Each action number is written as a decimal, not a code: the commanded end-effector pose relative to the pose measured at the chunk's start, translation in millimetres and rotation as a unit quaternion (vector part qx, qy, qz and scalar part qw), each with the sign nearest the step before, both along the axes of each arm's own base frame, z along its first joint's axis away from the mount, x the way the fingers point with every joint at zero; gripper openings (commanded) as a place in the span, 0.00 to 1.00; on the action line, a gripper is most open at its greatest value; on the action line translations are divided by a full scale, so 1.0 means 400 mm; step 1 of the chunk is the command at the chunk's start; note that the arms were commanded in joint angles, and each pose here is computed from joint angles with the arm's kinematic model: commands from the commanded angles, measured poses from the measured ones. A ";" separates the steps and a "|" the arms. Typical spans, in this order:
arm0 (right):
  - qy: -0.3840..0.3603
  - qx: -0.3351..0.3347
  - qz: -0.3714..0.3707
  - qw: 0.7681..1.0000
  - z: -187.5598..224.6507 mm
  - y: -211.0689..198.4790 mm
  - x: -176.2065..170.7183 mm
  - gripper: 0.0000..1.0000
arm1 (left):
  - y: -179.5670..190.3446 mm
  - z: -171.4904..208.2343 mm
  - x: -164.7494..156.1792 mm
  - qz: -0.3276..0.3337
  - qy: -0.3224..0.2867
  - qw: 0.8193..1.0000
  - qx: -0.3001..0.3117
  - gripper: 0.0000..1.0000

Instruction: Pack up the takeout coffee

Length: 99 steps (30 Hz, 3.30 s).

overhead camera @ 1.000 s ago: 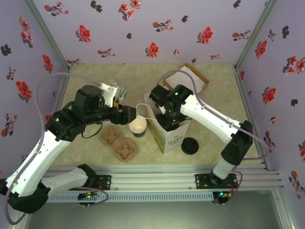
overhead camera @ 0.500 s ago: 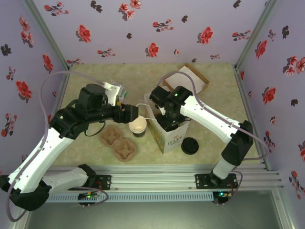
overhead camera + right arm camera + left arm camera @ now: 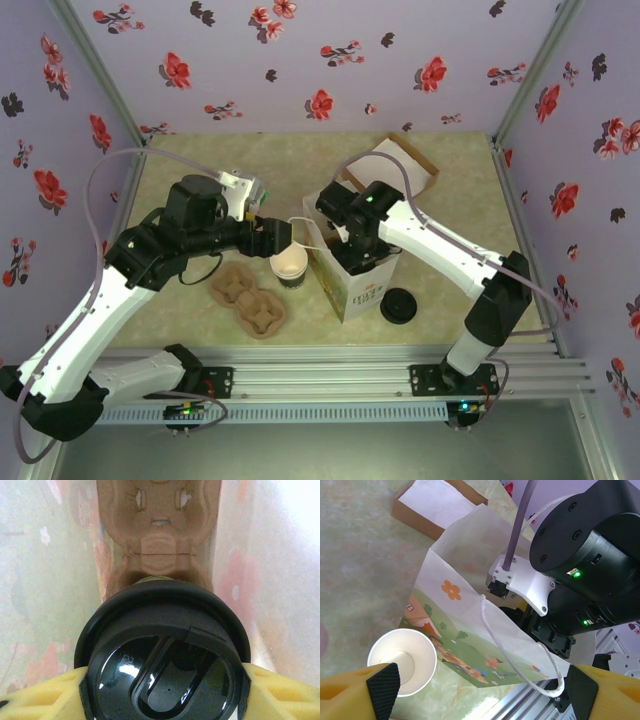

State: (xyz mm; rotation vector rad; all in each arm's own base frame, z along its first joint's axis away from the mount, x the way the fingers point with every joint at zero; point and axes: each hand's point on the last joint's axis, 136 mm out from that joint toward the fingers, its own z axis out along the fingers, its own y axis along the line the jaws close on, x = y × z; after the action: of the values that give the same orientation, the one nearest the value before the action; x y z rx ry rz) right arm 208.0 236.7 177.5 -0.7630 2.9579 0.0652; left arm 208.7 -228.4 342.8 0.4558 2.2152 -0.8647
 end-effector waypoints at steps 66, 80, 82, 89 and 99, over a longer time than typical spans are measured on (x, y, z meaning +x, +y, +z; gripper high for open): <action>0.050 -0.004 -0.007 0.999 -0.044 0.002 -0.002 0.65 | -0.016 0.012 0.017 -0.001 -0.008 1.000 0.000 0.89; 0.056 -0.002 -0.008 0.998 -0.077 0.005 0.000 0.65 | -0.016 0.009 0.017 0.000 -0.007 1.000 0.000 0.89; 0.057 -0.002 -0.009 0.998 -0.082 0.005 0.000 0.65 | -0.017 0.007 0.017 0.000 -0.006 1.000 0.000 0.89; 0.060 -0.002 -0.011 0.998 -0.091 0.003 0.000 0.65 | -0.017 0.009 0.018 0.000 -0.007 1.000 -0.001 0.89; 0.070 -0.005 -0.013 0.997 -0.126 0.005 -0.002 0.65 | -0.017 0.009 0.018 0.001 -0.006 1.000 -0.002 0.89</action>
State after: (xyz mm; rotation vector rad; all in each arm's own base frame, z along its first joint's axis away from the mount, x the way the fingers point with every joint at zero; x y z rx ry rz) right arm 209.1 239.6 145.4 -0.7278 3.0616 0.1225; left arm 214.3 -233.2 336.6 0.4573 2.2355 -0.8566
